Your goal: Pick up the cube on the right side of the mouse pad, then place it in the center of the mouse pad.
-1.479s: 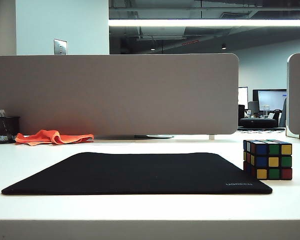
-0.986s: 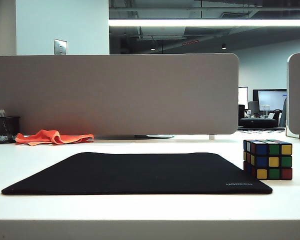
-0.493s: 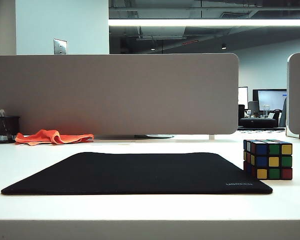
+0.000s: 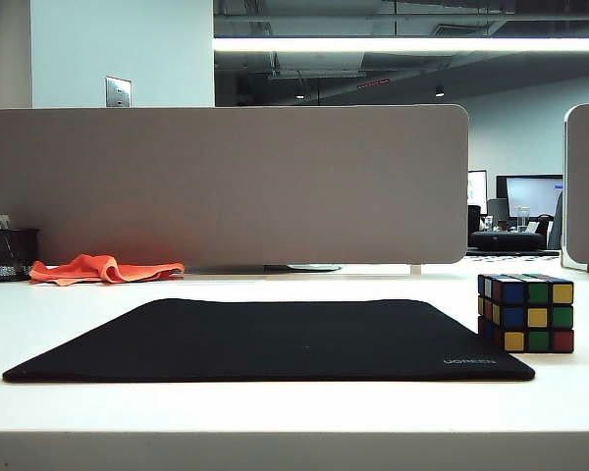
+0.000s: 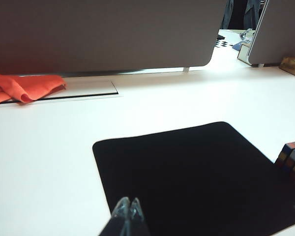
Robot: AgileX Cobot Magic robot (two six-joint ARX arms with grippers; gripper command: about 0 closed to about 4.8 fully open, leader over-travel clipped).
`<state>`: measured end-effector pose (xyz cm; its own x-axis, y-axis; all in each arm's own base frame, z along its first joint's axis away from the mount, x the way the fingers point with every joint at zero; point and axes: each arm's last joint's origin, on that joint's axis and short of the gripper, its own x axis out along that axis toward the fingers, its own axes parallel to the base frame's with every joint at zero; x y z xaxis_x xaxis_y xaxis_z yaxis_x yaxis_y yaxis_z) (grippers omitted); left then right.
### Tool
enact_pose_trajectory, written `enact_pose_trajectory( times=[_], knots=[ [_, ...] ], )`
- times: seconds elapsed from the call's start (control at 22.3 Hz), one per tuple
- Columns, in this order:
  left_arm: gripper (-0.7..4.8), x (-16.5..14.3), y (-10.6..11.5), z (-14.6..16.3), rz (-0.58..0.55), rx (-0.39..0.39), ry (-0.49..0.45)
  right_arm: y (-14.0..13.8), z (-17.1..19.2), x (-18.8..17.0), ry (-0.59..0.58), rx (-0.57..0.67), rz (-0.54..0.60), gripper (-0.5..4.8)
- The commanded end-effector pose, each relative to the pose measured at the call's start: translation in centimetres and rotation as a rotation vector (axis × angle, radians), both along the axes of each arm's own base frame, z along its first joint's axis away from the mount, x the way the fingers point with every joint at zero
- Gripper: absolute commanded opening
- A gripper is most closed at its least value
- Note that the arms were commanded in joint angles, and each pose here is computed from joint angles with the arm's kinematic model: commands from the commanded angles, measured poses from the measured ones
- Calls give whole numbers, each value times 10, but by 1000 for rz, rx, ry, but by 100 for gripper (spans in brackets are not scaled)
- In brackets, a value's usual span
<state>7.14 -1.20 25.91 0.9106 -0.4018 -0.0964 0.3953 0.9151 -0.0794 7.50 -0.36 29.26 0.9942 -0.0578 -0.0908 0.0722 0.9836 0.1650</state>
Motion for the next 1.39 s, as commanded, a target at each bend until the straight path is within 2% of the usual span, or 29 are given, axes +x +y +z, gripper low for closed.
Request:
enact_pose_trajectory(
  times=[0.04,0.13,0.22,0.36,0.49,0.63,0.76,0.81,0.85,0.9,0.94,0.99,1.03,1.08,1.3,1.39],
  knots=[
    [-6,8,-1,21,-20,-9,65,2,24,3,-8,29,31,-5],
    [-6,17,-1,30,-40,-12,109,5,32,8,-34,76,78,-5],
    [-6,26,-4,43,-74,-1,115,6,39,16,-28,113,104,-5],
    [-6,39,-10,62,-141,7,128,7,53,26,94,113,96,-5],
    [-6,49,-15,66,-172,12,155,7,72,33,185,18,58,-5],
    [-6,54,-17,62,-174,16,188,10,81,39,208,-50,56,-5],
    [-3,58,-20,63,-192,27,173,19,81,56,277,-118,134,-5],
    [15,60,-20,62,-195,37,175,30,77,66,323,-129,211,-3],
    [32,61,-21,62,-200,40,176,39,73,73,359,-140,263,23],
    [32,61,-22,62,-207,46,173,46,69,78,383,-150,294,79],
    [40,61,-23,61,-216,63,169,55,64,87,419,-166,329,235],
    [68,61,-23,61,-214,66,171,61,60,93,440,-177,341,348],
    [93,61,-22,60,-208,67,173,65,56,97,460,-182,345,434],
    [119,61,-22,60,-206,68,176,69,52,103,486,-185,343,479],
    [187,61,-22,59,-205,69,193,82,29,130,607,-189,315,479],
    [193,62,-22,57,-207,68,206,86,18,141,657,-215,284,479]
  ],
)
